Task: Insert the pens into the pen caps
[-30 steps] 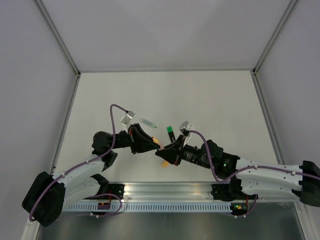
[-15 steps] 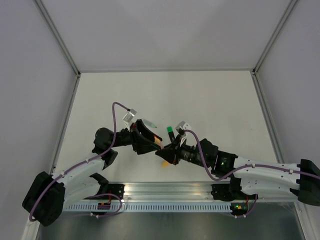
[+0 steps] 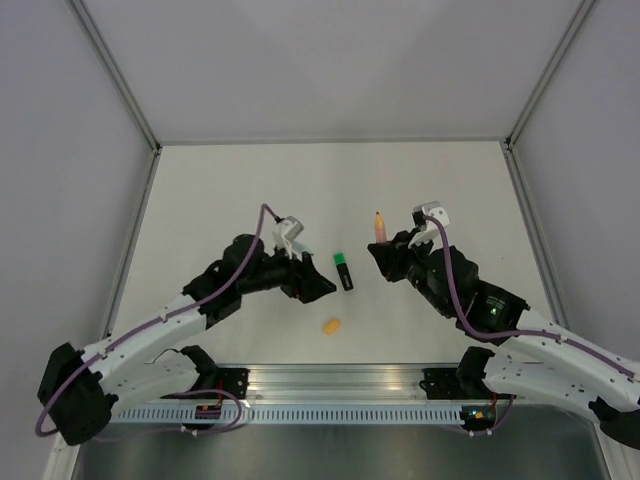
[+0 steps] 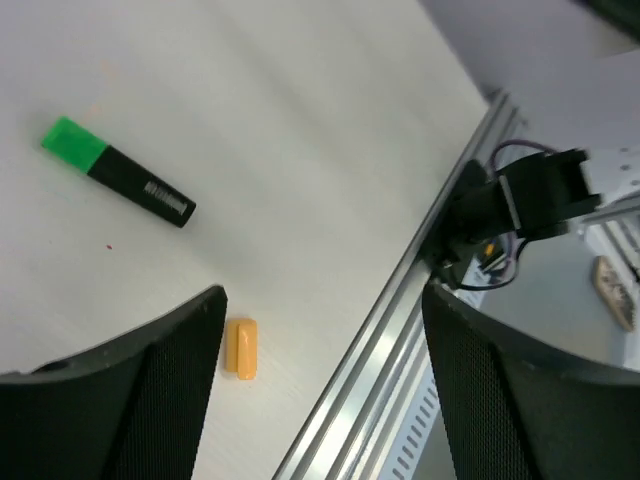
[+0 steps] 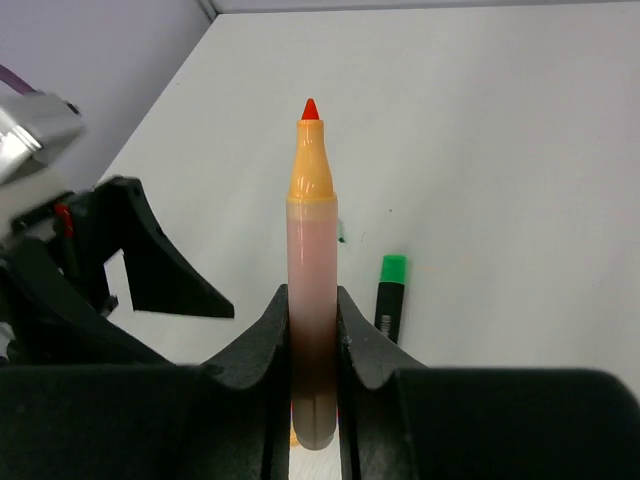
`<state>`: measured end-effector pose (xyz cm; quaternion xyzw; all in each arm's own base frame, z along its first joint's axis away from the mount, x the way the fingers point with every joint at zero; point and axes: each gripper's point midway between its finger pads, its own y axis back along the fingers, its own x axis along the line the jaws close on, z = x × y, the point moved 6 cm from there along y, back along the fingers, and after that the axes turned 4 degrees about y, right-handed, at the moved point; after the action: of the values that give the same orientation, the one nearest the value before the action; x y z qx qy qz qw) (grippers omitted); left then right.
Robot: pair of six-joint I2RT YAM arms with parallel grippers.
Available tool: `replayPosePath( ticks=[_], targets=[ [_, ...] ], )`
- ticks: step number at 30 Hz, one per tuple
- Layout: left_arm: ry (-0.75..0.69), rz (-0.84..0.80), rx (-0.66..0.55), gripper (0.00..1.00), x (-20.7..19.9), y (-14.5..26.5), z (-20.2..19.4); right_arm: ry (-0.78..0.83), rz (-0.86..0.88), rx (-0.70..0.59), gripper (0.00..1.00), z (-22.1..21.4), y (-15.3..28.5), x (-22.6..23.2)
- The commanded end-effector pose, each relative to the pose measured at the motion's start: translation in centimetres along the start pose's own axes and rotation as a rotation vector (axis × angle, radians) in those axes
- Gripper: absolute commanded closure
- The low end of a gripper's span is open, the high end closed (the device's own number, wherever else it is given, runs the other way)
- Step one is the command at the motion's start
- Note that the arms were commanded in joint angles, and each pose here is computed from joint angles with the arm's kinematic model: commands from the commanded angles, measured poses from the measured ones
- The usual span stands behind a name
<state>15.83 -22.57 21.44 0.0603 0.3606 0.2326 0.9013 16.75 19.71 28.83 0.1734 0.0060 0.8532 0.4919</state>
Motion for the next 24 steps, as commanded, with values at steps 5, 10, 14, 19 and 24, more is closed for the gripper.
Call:
replayPosePath(
  ticks=[5, 10, 14, 19, 24],
  targets=[
    [-0.161, 0.424, 0.415, 0.22, 2.0, -4.2, -6.2, 0.047, -0.048, 0.001, 1.0, -0.5, 1.3, -1.7],
    [-0.199, 0.474, 0.543, 0.22, 2.5, -5.6, -9.1, 0.024, -0.033, -0.052, 1.0, 0.1, 3.1, -2.4],
    [-0.231, 0.5, 0.61, 0.22, 2.5, -6.9, -10.5, 0.011, -0.029, -0.093, 1.0, 0.9, 4.1, -2.7],
    [-0.296, 0.535, 0.711, 0.23, 2.7, -7.8, -12.3, 0.005, -0.023, -0.104, 1.0, 0.9, 4.4, -2.9],
    [-0.327, 0.582, 0.745, 0.24, 3.4, -7.9, -13.0, -0.004, -0.004, -0.112, 1.0, 0.9, 4.6, -2.7]
  ],
)
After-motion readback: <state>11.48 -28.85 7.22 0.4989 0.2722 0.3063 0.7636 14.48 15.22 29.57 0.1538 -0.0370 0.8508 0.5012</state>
